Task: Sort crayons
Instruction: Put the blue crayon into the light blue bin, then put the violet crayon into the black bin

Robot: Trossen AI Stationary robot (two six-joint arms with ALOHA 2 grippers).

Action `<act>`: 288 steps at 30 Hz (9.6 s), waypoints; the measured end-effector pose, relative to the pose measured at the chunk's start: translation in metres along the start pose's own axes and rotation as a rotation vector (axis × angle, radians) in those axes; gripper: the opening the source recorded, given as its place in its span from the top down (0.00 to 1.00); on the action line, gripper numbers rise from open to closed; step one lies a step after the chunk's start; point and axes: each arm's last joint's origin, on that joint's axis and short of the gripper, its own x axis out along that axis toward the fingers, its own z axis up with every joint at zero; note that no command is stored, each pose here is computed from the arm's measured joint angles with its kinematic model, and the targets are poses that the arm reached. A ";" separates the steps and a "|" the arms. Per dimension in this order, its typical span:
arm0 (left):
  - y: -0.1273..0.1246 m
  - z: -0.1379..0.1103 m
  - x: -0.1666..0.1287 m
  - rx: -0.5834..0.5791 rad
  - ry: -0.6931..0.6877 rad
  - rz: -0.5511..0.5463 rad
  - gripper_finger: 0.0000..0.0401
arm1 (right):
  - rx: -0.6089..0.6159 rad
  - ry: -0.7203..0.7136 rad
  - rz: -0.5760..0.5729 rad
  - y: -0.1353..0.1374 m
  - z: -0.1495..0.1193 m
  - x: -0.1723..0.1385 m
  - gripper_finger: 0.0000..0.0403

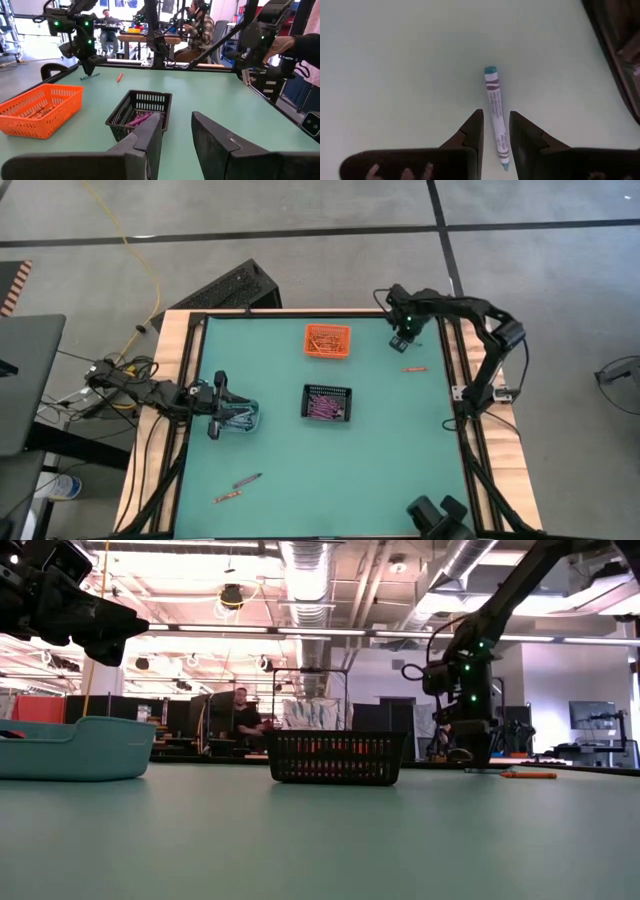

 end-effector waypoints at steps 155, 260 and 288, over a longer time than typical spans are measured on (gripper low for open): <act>0.000 0.000 0.000 -0.001 -0.002 0.000 0.76 | -0.026 -1.305 0.861 0.402 0.110 -0.062 0.99; 0.000 0.002 0.000 -0.098 -0.027 0.008 0.76 | -0.410 -1.064 0.736 0.332 -0.215 -0.103 0.71; -0.035 0.045 0.050 -0.360 0.684 0.079 0.85 | -0.402 -1.082 0.703 0.331 -0.216 -0.102 0.71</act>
